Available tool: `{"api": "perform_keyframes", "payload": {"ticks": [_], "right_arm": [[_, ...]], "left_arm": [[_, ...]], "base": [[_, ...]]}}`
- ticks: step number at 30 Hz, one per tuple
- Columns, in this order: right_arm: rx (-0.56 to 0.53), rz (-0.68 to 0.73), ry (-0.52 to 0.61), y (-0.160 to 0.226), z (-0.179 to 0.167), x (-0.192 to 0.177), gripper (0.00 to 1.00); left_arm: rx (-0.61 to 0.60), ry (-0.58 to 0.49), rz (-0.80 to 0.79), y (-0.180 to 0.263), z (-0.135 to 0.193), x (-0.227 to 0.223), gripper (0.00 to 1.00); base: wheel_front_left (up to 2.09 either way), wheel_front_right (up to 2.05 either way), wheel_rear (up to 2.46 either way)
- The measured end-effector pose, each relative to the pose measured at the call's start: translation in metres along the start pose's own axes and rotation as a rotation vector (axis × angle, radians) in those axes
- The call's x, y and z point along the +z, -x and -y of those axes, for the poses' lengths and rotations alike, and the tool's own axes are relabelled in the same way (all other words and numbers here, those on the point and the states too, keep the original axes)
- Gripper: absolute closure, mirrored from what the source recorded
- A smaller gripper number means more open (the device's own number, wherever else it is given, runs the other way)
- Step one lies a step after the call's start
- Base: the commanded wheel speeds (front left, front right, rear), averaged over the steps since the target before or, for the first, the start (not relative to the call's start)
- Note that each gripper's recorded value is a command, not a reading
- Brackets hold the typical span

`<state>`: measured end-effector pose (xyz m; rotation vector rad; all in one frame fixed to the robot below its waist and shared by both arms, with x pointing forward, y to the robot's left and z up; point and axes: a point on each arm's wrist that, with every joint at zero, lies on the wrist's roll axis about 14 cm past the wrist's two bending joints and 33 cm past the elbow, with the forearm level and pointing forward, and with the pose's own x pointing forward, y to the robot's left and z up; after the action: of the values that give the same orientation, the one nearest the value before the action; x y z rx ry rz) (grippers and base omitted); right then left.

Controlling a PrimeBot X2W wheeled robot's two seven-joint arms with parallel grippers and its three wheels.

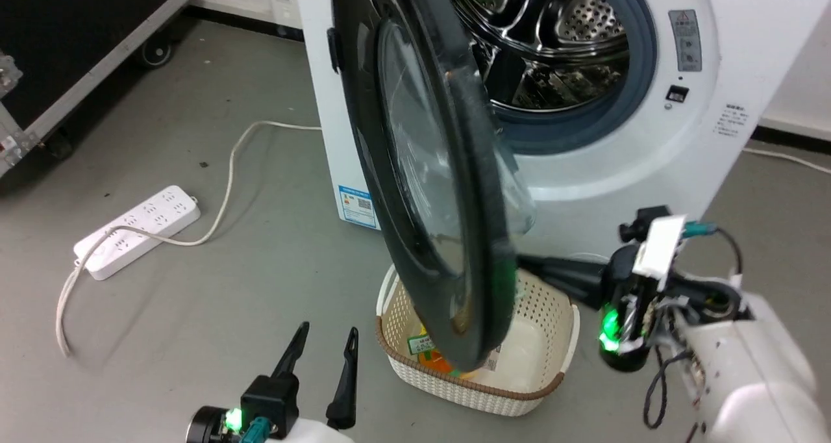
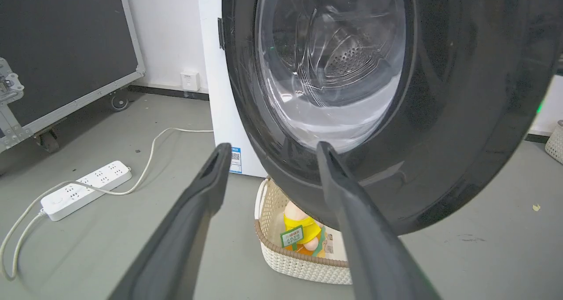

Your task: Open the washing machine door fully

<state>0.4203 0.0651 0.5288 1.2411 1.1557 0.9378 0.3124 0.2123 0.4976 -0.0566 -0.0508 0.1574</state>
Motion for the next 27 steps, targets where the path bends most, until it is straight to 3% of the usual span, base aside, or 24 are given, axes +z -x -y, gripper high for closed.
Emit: {"api": "perform_keyframes", "payload": {"ticks": [8,13,14,15,20,27], "right_arm": [[0.016,-0.111,-0.002,-0.026,0.007,-0.049,1.00],[0.018,-0.034,0.021,-0.033,0.006,-0.050,1.00],[0.018,0.004,0.030,-0.032,0.004,-0.045,0.34],[0.016,0.045,0.051,-0.029,0.002,-0.038,0.00],[-0.047,0.359,0.269,0.015,-0.008,0.016,0.00],[-0.206,0.795,0.882,0.107,-0.027,0.049,0.00]], "left_arm": [[0.011,0.005,0.001,0.008,-0.004,0.000,0.00],[0.001,0.009,0.002,0.007,0.000,0.000,0.00],[-0.001,0.011,0.004,0.006,0.000,0.000,0.00],[0.000,0.013,0.007,0.006,0.000,0.001,0.00],[0.001,0.020,0.021,0.000,-0.001,0.005,0.00],[-0.016,0.028,0.050,-0.009,0.000,0.014,0.00]], "base": [[0.00,0.00,0.00],[0.00,0.00,0.00],[0.00,0.00,0.00],[0.00,0.00,0.00],[0.00,0.00,0.00],[0.00,0.00,0.00]]}}
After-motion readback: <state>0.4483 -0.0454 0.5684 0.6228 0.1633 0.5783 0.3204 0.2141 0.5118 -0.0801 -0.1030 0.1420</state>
